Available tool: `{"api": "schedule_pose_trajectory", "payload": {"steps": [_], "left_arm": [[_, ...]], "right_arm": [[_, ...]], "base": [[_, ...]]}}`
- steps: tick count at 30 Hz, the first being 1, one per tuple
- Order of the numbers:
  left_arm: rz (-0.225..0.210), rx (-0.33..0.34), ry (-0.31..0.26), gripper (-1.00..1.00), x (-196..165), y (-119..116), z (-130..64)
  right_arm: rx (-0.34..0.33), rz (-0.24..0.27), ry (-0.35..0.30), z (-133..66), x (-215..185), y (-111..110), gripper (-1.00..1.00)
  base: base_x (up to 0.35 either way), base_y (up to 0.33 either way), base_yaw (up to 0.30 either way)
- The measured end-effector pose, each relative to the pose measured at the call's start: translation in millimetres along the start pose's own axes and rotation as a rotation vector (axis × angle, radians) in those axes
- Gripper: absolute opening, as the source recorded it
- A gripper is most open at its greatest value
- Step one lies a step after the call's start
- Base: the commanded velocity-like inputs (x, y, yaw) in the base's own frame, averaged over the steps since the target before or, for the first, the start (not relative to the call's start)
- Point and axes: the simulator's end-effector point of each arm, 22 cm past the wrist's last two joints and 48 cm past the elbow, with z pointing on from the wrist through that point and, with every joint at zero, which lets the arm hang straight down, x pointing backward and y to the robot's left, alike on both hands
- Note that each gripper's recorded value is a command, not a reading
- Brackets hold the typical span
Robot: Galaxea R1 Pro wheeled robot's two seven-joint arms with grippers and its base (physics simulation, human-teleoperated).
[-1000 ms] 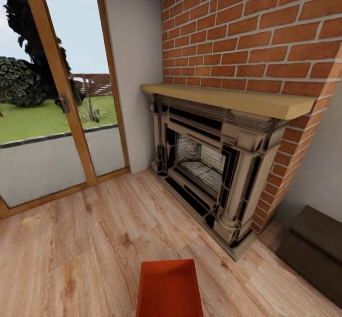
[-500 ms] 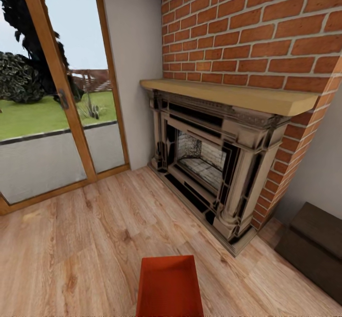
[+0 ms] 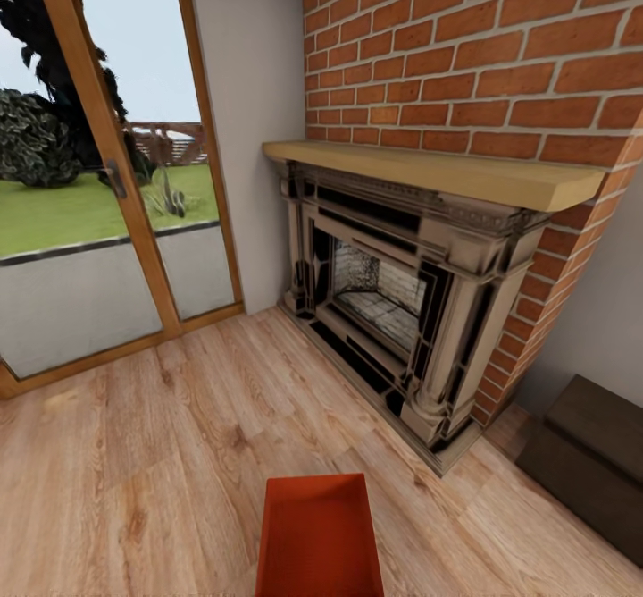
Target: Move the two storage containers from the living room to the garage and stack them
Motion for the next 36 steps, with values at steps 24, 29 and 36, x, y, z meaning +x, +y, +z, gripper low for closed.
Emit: {"api": "schedule_pose_trajectory", "payload": {"steps": [24,29,36], "left_arm": [[0.001,-0.007,0.038,1.00,15.5,2.7,2.2],[0.001,-0.008,0.046,1.00,18.6,3.2,2.6],[0.002,-0.010,0.057,1.00,23.0,4.0,3.1]], "right_arm": [[0.000,-0.002,0.038,-0.7,14.8,0.7,1.00],[0.000,-0.003,0.046,-0.8,17.8,0.7,1.00],[-0.001,-0.003,0.057,-1.2,22.2,1.1,1.00]], "base": [[0.000,0.000,0.000],[0.000,0.000,0.000],[0.000,0.000,0.000]]}}
